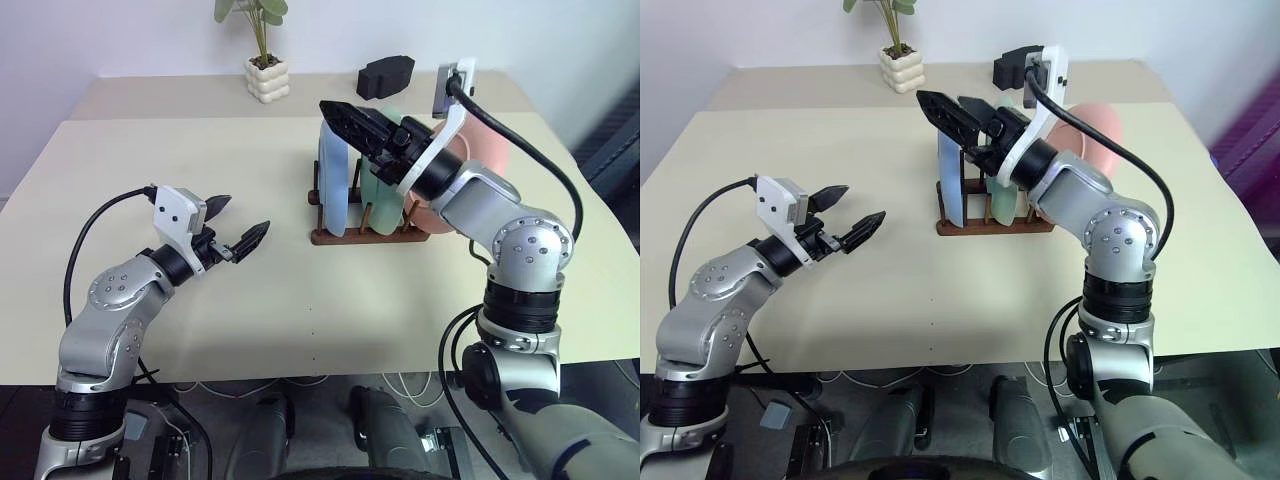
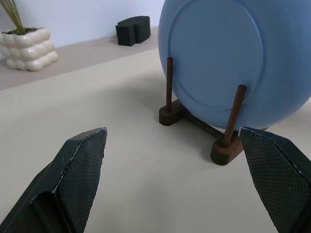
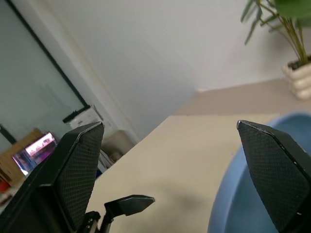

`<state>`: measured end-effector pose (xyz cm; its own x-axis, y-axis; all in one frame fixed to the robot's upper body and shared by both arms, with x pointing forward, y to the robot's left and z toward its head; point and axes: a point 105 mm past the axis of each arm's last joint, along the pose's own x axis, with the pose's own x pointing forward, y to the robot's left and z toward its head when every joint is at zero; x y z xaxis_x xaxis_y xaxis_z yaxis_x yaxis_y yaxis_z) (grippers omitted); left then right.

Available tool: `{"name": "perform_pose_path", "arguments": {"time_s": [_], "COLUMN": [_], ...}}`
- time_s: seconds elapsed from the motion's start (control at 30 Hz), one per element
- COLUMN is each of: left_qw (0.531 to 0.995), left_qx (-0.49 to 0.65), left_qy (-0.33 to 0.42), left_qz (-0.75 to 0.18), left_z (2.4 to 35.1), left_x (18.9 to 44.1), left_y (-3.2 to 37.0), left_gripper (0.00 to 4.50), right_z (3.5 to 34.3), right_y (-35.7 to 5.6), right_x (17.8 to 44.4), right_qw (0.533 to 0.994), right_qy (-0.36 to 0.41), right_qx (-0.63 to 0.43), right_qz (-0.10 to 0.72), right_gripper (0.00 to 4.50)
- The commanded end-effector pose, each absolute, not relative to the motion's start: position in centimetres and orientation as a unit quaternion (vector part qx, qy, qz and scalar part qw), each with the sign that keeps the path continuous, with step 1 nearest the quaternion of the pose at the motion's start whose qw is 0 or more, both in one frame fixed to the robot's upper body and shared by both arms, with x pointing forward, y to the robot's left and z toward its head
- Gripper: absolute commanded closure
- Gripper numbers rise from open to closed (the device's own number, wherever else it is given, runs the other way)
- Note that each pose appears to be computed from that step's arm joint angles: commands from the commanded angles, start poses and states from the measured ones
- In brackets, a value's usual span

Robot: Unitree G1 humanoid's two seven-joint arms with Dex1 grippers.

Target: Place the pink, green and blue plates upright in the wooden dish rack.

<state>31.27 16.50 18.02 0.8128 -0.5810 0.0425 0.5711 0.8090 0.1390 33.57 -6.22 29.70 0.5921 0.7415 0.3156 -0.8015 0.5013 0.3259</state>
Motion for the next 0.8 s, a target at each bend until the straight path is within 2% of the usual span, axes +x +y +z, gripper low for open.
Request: {"name": "perform_pose_path", "arguments": {"time_s": [0.03, 0.1, 0.17, 0.23, 0.3, 0.37, 0.43, 0.5, 0.57, 0.7, 0.8], "left_qw": [0.948, 0.947, 0.946, 0.945, 0.943, 0.942, 0.940, 0.937, 0.929, 0.906, 0.902], "left_qx": [0.066, 0.063, 0.061, 0.058, 0.056, 0.055, 0.053, 0.051, 0.044, 0.033, 0.036], "left_qy": [-0.076, -0.076, -0.077, -0.076, -0.076, -0.076, -0.076, -0.075, -0.077, -0.074, -0.070], "left_qz": [-0.301, -0.304, -0.308, -0.313, -0.318, -0.324, -0.328, -0.338, -0.359, -0.415, -0.424], "left_z": [19.6, 19.6, 19.5, 19.5, 19.4, 19.3, 19.3, 19.2, 19.3, 19.2, 19.0], "left_x": [30.9, 30.9, 30.9, 31.0, 31.1, 31.4, 31.5, 31.6, 31.4, 30.2, 29.9], "left_y": [16.5, 16.3, 16.2, 15.9, 15.7, 15.4, 15.2, 14.8, 14.2, 12.9, 12.6], "left_gripper": [0.00, 0.00, 0.00, 0.00, 0.00, 0.00, 0.00, 0.00, 0.00, 0.00, 0.00], "right_z": [33.5, 35.3, 36.6, 37.1, 37.4, 37.1, 36.7, 34.6, 31.9, 28.2, 27.2], "right_y": [-7.2, -8.8, -11.5, -15.1, -18.9, -24.8, -28.1, -29.5, -29.7, -28.1, -26.4], "right_x": [31.9, 31.7, 32.7, 34.1, 35.5, 37.1, 37.6, 38.0, 38.2, 37.9, 37.5], "right_qw": [0.853, 0.854, 0.872, 0.905, 0.936, 0.969, 0.979, 0.982, 0.975, 0.963, 0.956], "right_qy": [-0.157, -0.198, -0.219, -0.227, -0.225, -0.208, -0.193, -0.146, -0.098, -0.043, -0.034], "right_qx": [0.170, 0.145, 0.125, 0.079, 0.037, -0.002, -0.037, -0.113, -0.194, -0.249, -0.258], "right_qz": [0.468, 0.459, 0.419, 0.350, 0.269, 0.133, 0.058, 0.031, 0.037, 0.091, 0.136], "right_gripper": [0.04, 0.04, 0.56, 1.36, 2.41, 3.36, 4.44, 4.44, 4.44, 4.44, 4.44]}}
